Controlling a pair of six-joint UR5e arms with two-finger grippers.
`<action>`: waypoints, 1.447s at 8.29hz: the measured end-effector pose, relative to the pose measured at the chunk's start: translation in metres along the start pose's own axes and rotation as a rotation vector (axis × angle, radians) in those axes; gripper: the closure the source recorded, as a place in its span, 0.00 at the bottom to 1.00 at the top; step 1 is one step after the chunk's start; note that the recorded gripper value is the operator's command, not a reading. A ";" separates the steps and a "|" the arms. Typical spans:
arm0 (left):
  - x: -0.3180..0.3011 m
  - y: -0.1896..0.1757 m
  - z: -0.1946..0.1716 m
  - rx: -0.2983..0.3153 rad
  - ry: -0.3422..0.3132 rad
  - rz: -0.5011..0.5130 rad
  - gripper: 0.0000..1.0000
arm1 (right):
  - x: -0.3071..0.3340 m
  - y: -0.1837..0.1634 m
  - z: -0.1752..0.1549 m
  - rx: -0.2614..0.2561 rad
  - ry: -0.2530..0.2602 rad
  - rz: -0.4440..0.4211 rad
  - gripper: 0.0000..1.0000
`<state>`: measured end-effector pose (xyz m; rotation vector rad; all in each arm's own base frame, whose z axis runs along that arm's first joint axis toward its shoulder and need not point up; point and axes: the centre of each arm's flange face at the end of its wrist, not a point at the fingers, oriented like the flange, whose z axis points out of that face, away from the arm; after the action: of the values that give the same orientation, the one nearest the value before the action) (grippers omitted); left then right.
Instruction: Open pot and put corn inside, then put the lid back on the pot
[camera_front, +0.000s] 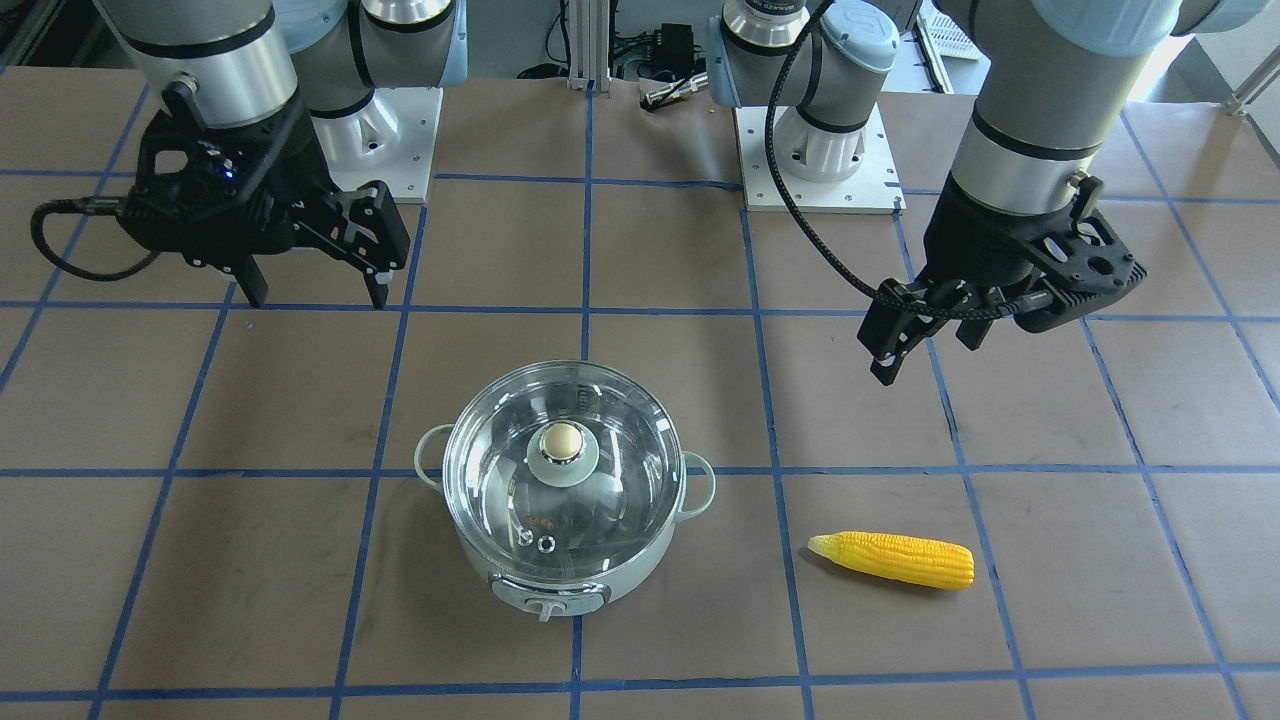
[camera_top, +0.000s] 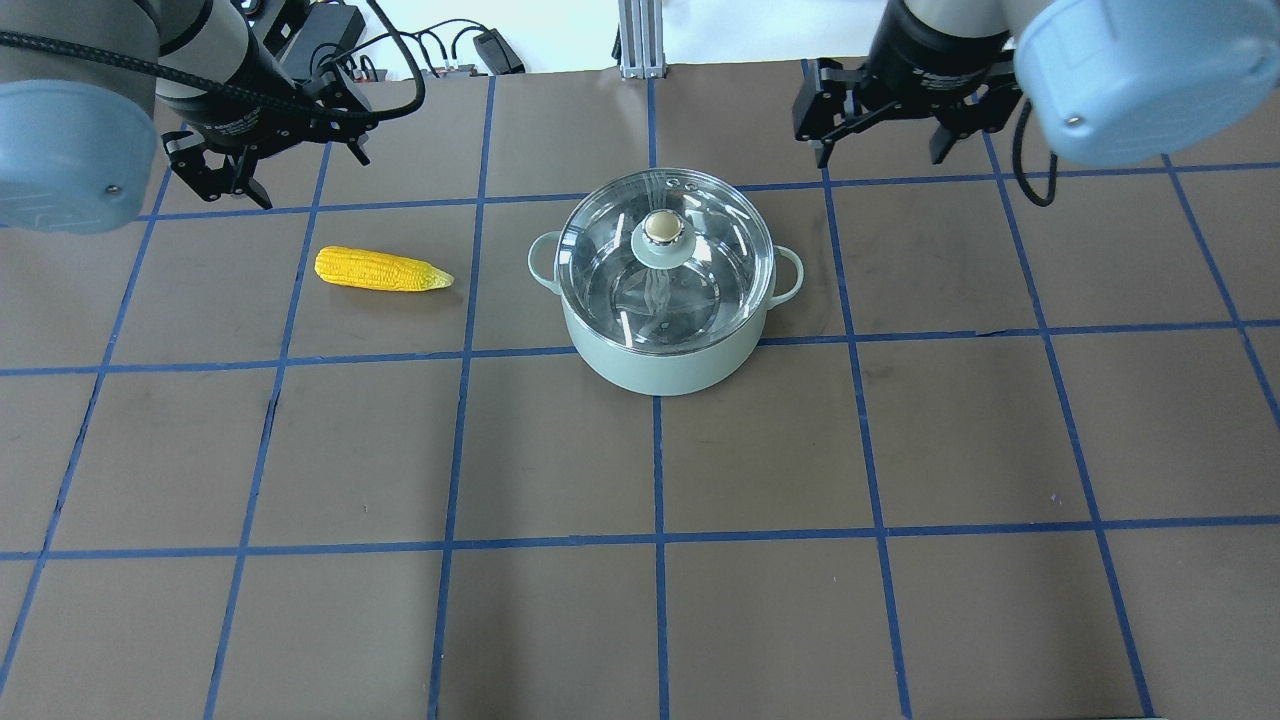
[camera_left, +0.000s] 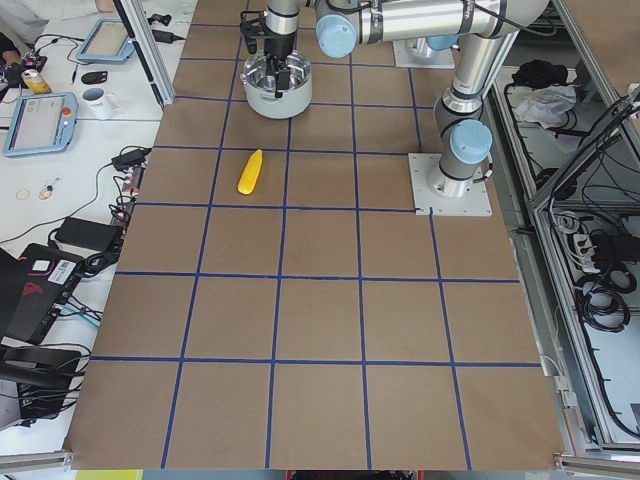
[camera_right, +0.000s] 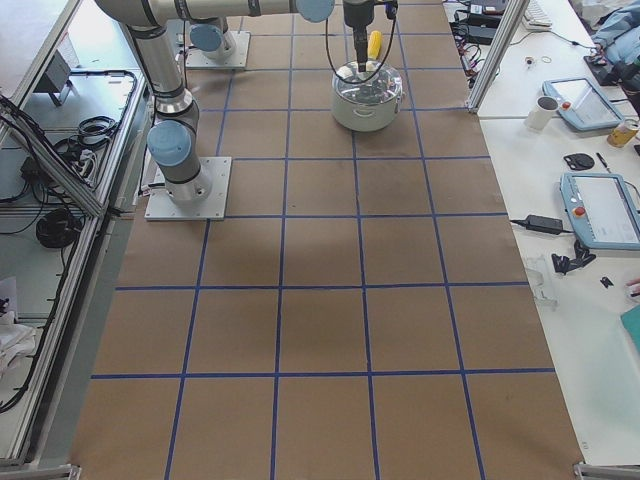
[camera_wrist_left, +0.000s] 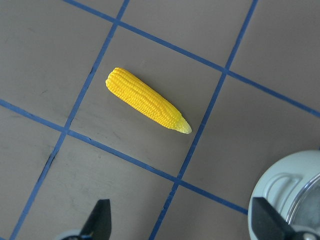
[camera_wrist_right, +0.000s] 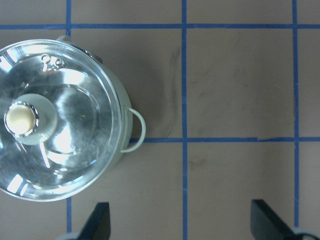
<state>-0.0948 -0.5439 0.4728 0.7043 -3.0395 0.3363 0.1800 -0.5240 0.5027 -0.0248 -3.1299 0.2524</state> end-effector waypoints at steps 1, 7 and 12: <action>0.000 -0.003 0.003 0.007 -0.001 -0.128 0.00 | -0.024 -0.012 0.017 0.016 -0.014 0.037 0.00; -0.010 -0.033 0.073 -0.084 -0.079 -0.680 0.00 | -0.135 -0.048 0.119 0.034 -0.064 0.280 0.00; -0.020 -0.070 0.183 -0.200 -0.076 -0.839 0.00 | -0.160 -0.042 0.152 -0.004 -0.052 0.338 0.07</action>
<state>-0.0385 -0.6348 0.3076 1.8518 -2.4601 -0.0163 0.3387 -0.5920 0.3594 -0.5581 -3.1605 0.2504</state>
